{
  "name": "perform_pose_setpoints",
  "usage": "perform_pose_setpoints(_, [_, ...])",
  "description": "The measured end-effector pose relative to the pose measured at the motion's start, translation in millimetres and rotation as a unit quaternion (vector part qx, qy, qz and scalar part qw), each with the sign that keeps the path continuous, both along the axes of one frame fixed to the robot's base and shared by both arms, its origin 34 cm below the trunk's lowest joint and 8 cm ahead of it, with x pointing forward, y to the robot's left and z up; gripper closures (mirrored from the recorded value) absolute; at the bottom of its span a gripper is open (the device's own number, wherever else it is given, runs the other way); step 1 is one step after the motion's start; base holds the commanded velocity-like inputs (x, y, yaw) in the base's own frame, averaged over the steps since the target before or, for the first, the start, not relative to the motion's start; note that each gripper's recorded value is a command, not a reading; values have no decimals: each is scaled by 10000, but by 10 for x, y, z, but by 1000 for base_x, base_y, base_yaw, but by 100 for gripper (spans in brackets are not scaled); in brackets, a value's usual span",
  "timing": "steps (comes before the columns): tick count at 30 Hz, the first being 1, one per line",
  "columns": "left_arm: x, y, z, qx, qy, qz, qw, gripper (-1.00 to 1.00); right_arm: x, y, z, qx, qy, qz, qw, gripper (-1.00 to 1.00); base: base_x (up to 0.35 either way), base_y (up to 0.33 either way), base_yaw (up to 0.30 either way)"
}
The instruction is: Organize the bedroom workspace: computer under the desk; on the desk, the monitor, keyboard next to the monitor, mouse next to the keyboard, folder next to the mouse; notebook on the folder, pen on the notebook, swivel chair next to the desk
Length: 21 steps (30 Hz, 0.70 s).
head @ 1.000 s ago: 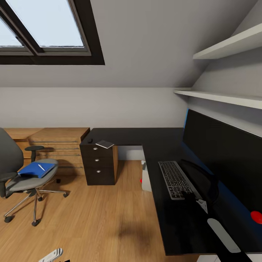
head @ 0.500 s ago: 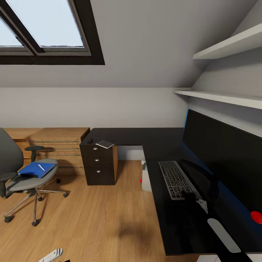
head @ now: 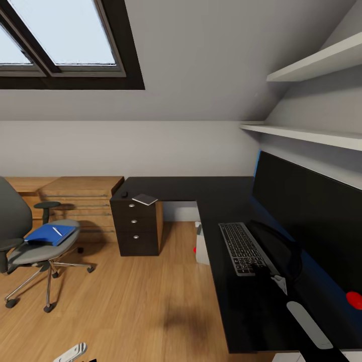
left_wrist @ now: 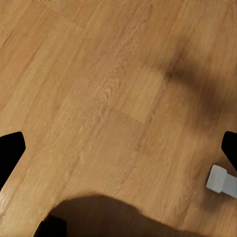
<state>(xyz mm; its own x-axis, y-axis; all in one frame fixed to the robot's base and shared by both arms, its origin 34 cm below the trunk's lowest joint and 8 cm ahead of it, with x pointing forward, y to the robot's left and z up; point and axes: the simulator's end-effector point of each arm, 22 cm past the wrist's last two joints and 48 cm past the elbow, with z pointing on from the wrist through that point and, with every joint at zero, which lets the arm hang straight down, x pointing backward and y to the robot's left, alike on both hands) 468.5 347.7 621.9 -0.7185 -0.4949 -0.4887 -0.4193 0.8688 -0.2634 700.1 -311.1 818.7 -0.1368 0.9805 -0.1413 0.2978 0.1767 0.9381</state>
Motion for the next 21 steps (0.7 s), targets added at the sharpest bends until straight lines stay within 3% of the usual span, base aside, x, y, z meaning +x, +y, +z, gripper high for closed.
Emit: perform_pose_setpoints(21, [1,-3,0,-9,-2,2,10000,-100,1,-6,-1,-1,1,-11,10000,100,32,0,0])
